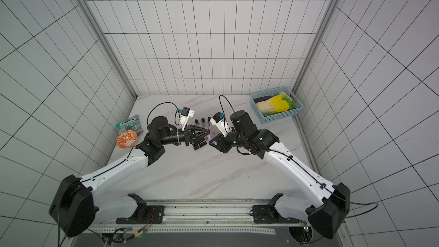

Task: Arrange the lipsticks in the organizer
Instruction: Pick up the lipstick at the center of the board, then place the lipstick in the storage box.

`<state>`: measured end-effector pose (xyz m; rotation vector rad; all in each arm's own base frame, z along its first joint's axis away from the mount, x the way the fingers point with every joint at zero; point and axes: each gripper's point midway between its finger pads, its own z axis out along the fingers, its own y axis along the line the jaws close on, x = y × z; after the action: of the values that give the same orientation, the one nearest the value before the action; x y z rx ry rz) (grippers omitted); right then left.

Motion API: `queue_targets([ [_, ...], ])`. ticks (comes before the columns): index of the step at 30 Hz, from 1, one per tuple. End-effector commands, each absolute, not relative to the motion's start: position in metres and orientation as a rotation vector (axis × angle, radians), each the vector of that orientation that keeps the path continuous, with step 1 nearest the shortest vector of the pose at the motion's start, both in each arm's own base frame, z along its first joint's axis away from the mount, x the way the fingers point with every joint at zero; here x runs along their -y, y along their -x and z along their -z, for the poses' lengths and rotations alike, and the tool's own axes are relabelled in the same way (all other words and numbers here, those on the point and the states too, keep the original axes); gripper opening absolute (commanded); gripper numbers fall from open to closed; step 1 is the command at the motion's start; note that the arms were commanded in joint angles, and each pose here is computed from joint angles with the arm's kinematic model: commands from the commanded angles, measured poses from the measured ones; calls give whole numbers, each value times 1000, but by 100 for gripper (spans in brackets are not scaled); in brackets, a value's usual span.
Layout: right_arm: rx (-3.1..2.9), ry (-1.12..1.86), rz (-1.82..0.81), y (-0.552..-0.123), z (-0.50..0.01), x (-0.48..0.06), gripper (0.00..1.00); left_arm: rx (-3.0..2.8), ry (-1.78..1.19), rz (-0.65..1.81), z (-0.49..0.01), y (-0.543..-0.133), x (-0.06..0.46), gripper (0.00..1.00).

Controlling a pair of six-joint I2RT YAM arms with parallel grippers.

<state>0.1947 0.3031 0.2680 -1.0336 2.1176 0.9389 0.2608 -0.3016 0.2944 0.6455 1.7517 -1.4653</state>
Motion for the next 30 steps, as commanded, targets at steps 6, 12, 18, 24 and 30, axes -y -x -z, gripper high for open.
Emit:
queue_targets([
  [6, -2041, 745, -644, -226, -285, -246, 99, -1836, -607, 1049, -285, -322, 310, 9],
  [12, -1979, 557, -501, -238, -292, -202, 99, -1864, -579, 828, -270, -377, 322, 9],
  [18, -1945, 476, -420, -241, -296, -176, 99, -1892, -613, 630, -239, -424, 338, 8],
  [24, -1938, 449, -395, -241, -294, -166, 99, -1912, -610, 557, -214, -464, 351, 8],
  [30, -1940, 485, -445, -238, -288, -176, 99, -1918, -609, 490, -195, -491, 359, 7],
])
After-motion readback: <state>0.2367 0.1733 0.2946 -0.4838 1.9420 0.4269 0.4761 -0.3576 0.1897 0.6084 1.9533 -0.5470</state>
